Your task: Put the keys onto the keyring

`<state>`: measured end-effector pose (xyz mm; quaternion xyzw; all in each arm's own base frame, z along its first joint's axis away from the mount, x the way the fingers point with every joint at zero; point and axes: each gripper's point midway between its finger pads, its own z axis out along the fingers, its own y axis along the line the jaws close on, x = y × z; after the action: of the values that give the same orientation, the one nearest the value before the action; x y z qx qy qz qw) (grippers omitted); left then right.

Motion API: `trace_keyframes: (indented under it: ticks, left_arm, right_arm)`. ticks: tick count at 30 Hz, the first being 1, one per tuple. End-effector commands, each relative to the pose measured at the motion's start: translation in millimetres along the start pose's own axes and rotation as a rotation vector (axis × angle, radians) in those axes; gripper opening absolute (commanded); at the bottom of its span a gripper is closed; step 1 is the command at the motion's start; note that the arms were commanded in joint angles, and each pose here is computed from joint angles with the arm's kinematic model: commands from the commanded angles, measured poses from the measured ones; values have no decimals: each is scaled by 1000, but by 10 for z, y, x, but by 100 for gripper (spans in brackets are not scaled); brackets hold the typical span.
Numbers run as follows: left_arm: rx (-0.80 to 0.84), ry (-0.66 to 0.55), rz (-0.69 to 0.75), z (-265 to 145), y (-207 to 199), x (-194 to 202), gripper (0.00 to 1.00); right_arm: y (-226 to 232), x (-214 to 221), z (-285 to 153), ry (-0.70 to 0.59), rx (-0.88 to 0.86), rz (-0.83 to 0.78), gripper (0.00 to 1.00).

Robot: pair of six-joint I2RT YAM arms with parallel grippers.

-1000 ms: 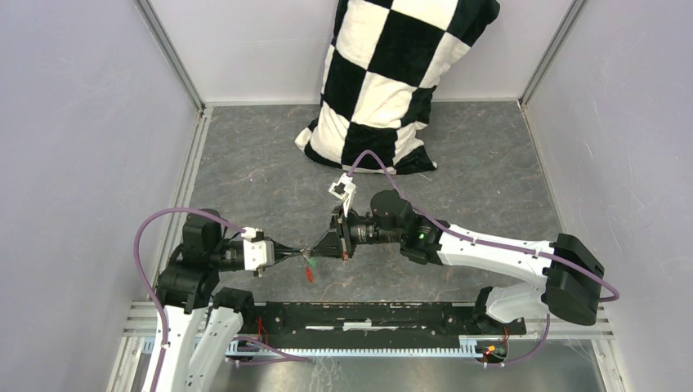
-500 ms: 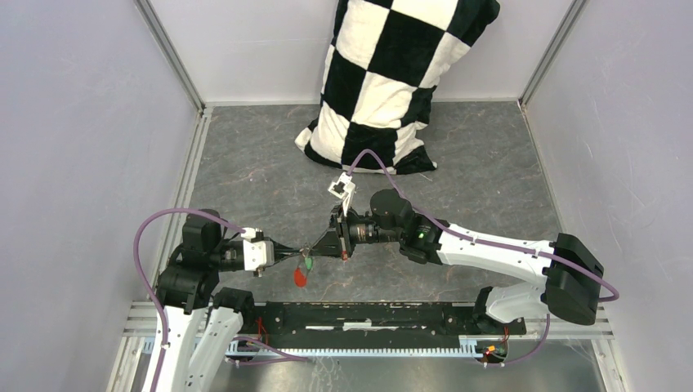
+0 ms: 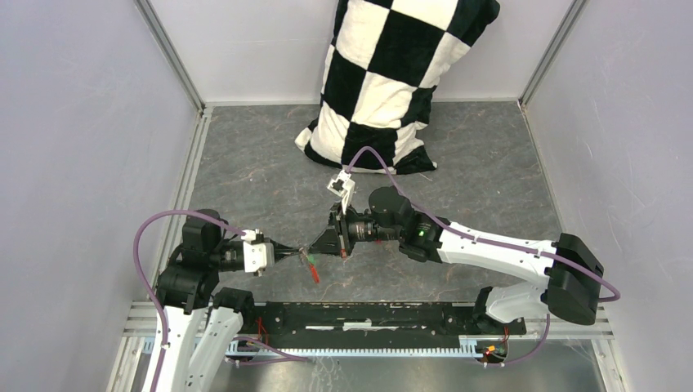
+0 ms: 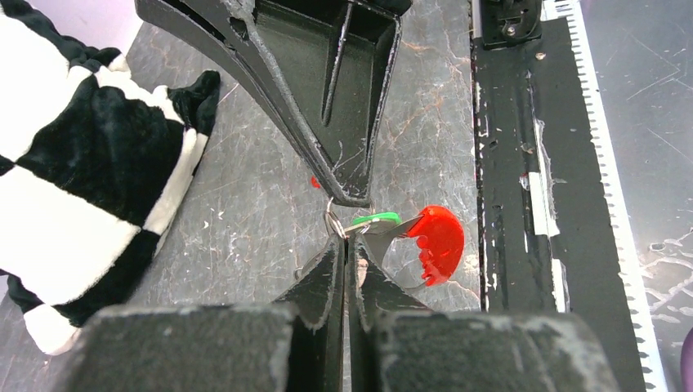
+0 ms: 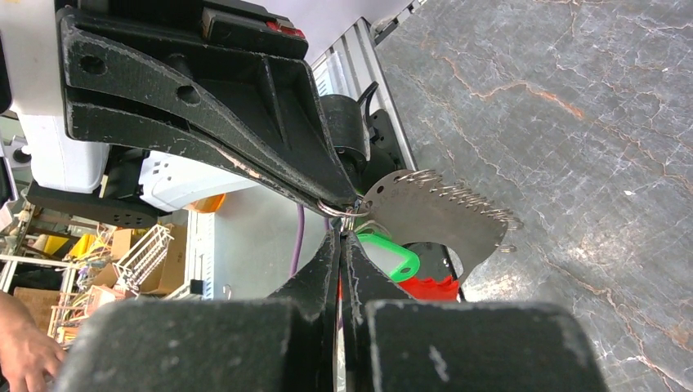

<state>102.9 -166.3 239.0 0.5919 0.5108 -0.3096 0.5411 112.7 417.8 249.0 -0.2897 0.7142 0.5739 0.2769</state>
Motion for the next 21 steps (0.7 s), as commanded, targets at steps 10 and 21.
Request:
trace_keyframes:
  ticks: [10, 21]
  left_arm:
    - [1, 31, -5, -4, -35, 112, 2]
    - [-17, 60, -12, -14, 2, 170, 2]
  right_arm:
    - [308, -469, 56, -117, -22, -120, 0]
    - [331, -535, 42, -131, 8, -149, 0]
